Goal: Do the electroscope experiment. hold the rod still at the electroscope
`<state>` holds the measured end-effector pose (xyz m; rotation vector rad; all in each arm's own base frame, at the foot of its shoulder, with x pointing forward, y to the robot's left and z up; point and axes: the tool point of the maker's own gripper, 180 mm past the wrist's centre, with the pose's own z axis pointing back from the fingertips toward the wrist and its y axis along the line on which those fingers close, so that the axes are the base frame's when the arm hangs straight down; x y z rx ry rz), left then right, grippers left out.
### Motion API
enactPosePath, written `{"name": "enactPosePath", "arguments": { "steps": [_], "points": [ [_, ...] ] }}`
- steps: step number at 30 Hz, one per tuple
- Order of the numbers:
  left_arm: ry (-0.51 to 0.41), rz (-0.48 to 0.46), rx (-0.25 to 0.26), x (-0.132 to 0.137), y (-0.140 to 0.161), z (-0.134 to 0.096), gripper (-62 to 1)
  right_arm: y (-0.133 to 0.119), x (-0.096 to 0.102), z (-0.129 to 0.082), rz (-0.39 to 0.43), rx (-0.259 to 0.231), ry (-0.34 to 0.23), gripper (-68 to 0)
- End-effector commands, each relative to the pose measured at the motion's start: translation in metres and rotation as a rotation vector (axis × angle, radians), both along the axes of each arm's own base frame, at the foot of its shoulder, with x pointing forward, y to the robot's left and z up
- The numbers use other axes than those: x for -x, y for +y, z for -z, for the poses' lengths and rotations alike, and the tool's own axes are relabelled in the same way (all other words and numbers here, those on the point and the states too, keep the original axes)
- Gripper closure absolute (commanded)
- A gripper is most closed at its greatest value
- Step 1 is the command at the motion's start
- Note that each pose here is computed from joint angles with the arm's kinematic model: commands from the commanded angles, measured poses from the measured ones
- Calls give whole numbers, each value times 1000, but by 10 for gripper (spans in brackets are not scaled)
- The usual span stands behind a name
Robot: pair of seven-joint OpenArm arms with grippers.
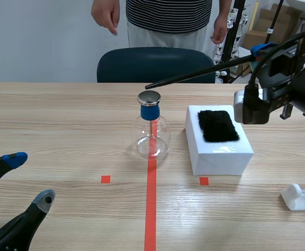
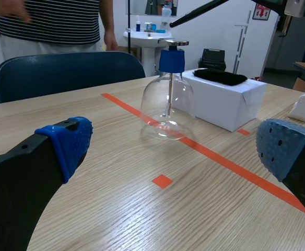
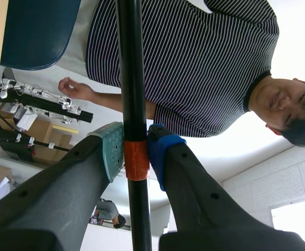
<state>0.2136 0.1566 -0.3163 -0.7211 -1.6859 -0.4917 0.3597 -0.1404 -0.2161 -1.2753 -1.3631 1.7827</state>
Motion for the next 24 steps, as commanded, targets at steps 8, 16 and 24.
{"name": "enactPosePath", "arguments": {
  "steps": [8, 16, 24],
  "points": [
    [-31, 0, 12, -3, 3, -9, -623, -4, -6, -20, 1, 8, -59, -102],
    [-31, 0, 12, -3, 3, -9, -623, -4, -6, -20, 1, 10, -60, -102],
    [-31, 0, 12, -3, 3, -9, -623, -5, -6, -20, 4, 9, -60, -102]
  ]
}}
